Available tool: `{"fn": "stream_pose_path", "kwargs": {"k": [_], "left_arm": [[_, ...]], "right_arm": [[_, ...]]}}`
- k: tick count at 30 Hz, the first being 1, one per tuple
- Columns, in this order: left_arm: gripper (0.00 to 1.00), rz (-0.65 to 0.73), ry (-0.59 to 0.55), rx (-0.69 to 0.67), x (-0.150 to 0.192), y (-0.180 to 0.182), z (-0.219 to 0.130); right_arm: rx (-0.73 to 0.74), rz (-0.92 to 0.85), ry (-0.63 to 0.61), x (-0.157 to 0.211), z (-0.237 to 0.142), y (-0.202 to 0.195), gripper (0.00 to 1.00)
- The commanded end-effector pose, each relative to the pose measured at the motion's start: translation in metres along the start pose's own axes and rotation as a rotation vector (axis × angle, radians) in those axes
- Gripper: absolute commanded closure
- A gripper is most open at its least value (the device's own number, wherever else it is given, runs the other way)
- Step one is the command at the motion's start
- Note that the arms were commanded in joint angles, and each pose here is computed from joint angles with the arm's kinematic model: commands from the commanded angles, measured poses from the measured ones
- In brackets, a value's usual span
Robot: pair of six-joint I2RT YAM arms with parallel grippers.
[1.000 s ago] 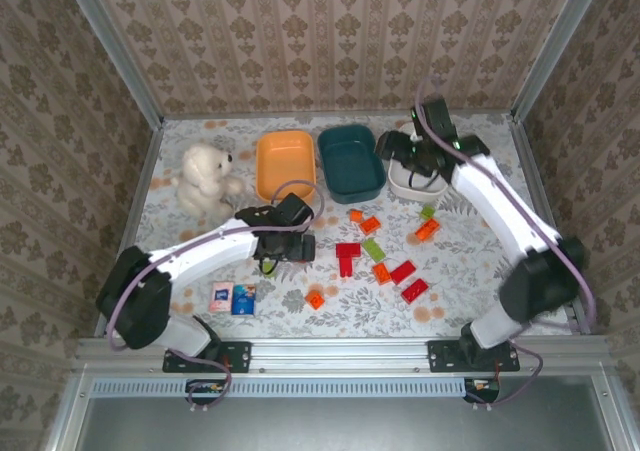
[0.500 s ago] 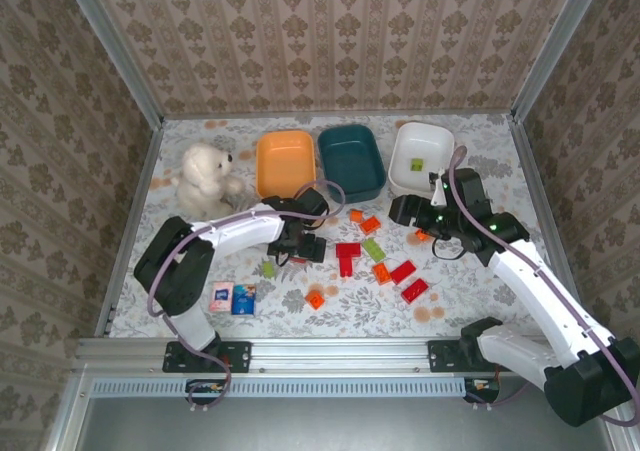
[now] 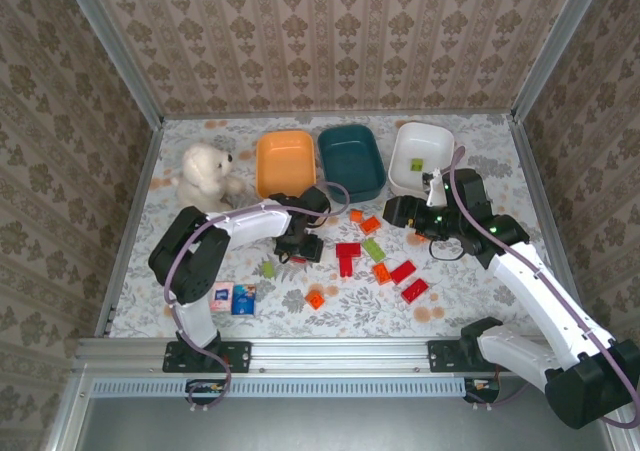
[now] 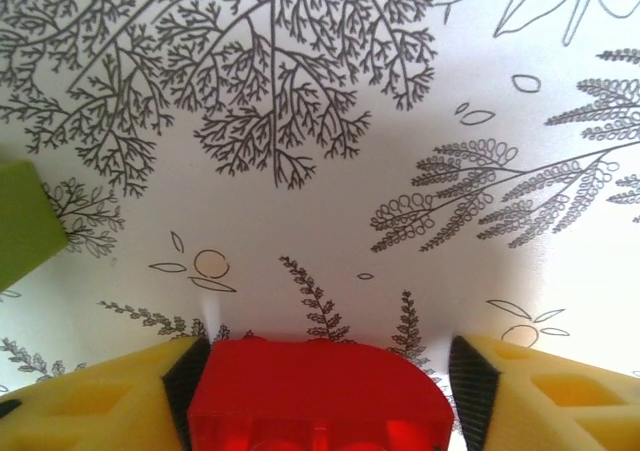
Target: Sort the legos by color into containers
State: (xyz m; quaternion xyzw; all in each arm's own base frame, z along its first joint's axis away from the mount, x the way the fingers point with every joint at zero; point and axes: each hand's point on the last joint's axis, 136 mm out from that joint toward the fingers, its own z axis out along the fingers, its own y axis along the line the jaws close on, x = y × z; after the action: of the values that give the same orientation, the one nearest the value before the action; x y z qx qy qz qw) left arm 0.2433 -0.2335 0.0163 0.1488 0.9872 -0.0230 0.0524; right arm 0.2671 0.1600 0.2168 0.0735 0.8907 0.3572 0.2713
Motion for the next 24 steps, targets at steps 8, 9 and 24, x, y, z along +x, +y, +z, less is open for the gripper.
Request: {"fn": "stream_pose_path", "kwargs": {"k": [8,9,24], "left_arm": [[0.54,0.020,-0.013,-0.015,-0.003,-0.001,-0.005],[0.54,0.020,-0.023,-0.022,-0.004,0.000,-0.009],[0.57,-0.152,-0.275,0.047,-0.120,0.044,-0.109]], "right_arm": [[-0.021,0.013,0.011,0.001,0.003,0.003,0.22],[-0.022,0.012,0.011,0.000,0.003,0.004,0.22],[-0.253,-0.025,-0.002,-0.042,0.007,0.077,0.22]]}}
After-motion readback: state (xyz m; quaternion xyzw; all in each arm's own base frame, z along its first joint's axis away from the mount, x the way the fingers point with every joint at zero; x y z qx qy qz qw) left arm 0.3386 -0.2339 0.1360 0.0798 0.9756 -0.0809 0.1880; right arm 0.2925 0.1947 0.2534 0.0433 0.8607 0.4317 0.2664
